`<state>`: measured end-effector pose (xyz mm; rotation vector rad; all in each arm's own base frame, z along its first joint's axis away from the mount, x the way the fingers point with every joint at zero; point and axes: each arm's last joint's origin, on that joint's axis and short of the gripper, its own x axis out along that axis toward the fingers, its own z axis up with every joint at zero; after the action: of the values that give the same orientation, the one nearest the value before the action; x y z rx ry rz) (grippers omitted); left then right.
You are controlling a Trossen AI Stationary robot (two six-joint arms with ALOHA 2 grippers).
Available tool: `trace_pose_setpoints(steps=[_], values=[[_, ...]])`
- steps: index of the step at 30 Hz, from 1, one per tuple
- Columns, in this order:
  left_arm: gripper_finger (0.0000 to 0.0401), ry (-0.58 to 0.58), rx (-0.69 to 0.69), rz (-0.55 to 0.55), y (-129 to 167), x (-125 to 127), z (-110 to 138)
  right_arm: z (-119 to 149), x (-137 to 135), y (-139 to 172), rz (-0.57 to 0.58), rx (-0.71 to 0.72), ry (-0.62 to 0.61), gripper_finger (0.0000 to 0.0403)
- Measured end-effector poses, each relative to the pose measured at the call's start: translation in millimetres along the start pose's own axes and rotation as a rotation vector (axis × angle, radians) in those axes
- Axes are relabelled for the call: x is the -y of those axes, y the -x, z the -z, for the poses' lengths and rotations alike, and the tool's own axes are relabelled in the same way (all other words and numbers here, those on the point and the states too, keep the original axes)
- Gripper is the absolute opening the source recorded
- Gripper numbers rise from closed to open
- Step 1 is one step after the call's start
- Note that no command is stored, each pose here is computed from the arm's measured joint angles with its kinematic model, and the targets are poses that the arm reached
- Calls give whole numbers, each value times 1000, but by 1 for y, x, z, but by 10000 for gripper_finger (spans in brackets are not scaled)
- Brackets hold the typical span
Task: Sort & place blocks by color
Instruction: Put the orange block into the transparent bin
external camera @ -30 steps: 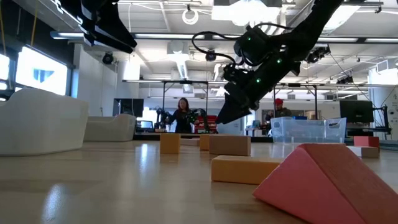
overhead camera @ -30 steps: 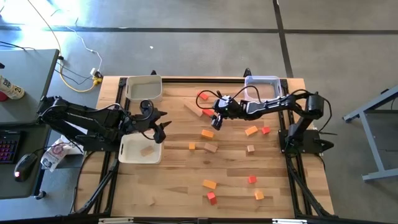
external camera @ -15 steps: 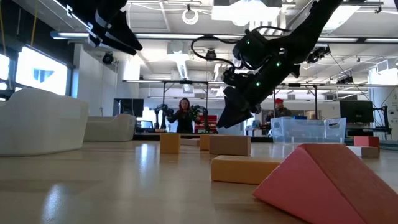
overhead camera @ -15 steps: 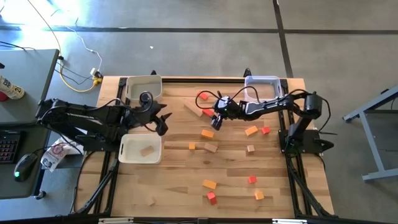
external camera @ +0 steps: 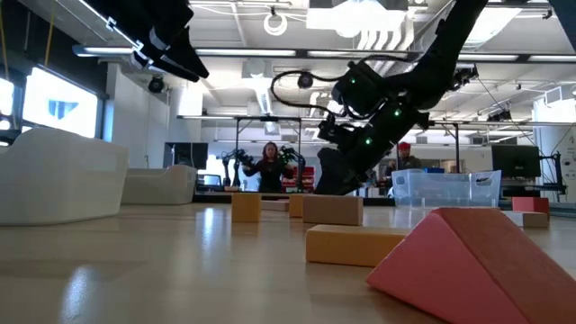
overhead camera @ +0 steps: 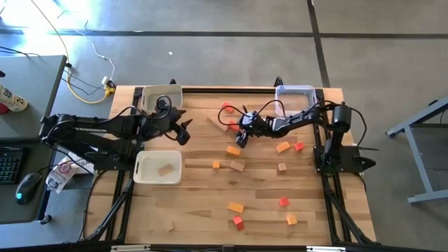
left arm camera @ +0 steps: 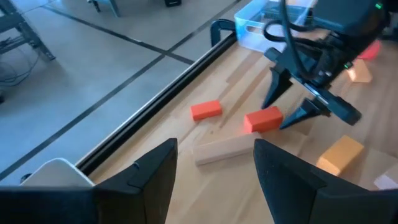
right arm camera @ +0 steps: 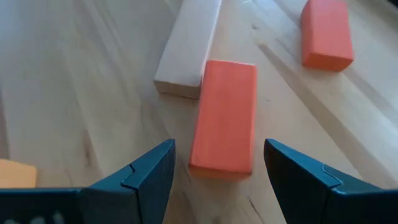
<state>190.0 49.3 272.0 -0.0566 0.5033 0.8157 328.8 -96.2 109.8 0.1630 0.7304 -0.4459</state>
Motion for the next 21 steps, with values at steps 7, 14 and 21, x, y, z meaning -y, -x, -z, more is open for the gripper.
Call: trace_pose_setpoints(steps=[7, 14, 21], values=[[197, 23, -9, -46, -5, -9, -1, 3, 0, -5, 14, 11, -11, 224], [197, 38, -14, -77, -8, -15, -2, 0, 0, -5, 22, 19, -13, 131], [197, 40, -21, -49, -9, -15, -2, 0, -1, -5, -2, 21, -11, 106]])
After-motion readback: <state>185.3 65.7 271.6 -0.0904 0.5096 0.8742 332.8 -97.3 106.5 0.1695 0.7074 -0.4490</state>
